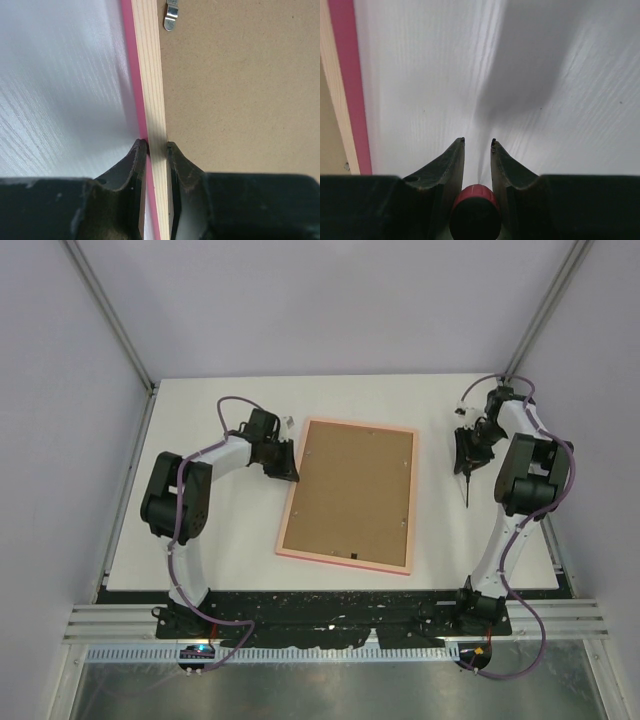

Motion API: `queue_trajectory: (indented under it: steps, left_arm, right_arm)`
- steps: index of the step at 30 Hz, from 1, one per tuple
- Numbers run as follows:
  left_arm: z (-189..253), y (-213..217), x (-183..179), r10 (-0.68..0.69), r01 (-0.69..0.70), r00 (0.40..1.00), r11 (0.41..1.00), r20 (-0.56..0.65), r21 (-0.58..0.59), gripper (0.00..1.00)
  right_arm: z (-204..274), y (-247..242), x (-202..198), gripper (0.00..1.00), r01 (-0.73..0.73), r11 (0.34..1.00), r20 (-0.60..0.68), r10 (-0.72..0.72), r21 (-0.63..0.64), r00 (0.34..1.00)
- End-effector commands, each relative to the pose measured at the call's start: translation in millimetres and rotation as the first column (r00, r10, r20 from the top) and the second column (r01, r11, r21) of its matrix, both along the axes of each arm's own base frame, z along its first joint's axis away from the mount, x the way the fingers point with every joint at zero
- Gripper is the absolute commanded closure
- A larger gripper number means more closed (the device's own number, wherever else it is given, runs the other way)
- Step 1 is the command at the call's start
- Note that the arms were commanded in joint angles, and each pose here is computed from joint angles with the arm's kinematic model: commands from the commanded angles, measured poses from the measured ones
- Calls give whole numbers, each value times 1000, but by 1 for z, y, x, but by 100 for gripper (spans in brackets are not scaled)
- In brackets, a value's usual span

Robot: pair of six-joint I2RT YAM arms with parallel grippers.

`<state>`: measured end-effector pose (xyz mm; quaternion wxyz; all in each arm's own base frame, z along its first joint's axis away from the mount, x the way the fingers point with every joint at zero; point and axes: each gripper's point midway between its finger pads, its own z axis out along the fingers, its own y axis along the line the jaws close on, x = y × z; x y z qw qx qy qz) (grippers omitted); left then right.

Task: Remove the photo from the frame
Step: Place the screwdriver at the center of the board.

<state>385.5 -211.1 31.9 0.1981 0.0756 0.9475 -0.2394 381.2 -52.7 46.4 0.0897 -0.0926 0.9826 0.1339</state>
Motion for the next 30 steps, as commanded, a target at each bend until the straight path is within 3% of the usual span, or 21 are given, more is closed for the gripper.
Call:
queue_trajectory:
  steps: [1,4,8,19,30]
  left_arm:
    - [-10,22,-1,47,-46,999,997,-14,62,100]
    - [-11,20,-1,44,-43,999,998,-15,51,100]
    - [-9,19,-1,42,-42,999,998,-16,45,100]
    - [-10,17,-2,42,-41,999,999,-26,35,100]
    - [-9,15,-1,39,-39,999,999,-18,30,100]
  right_arm:
    - [2,-25,52,91,173,981,144,-159,-87,977]
    - [-1,-31,73,88,239,967,221,-215,-88,951]
    - [-9,-32,80,83,283,956,224,-259,-83,940]
    - [-21,-34,77,55,294,951,240,-264,-98,934]
    - [-17,-33,76,52,292,952,261,-259,-94,930]
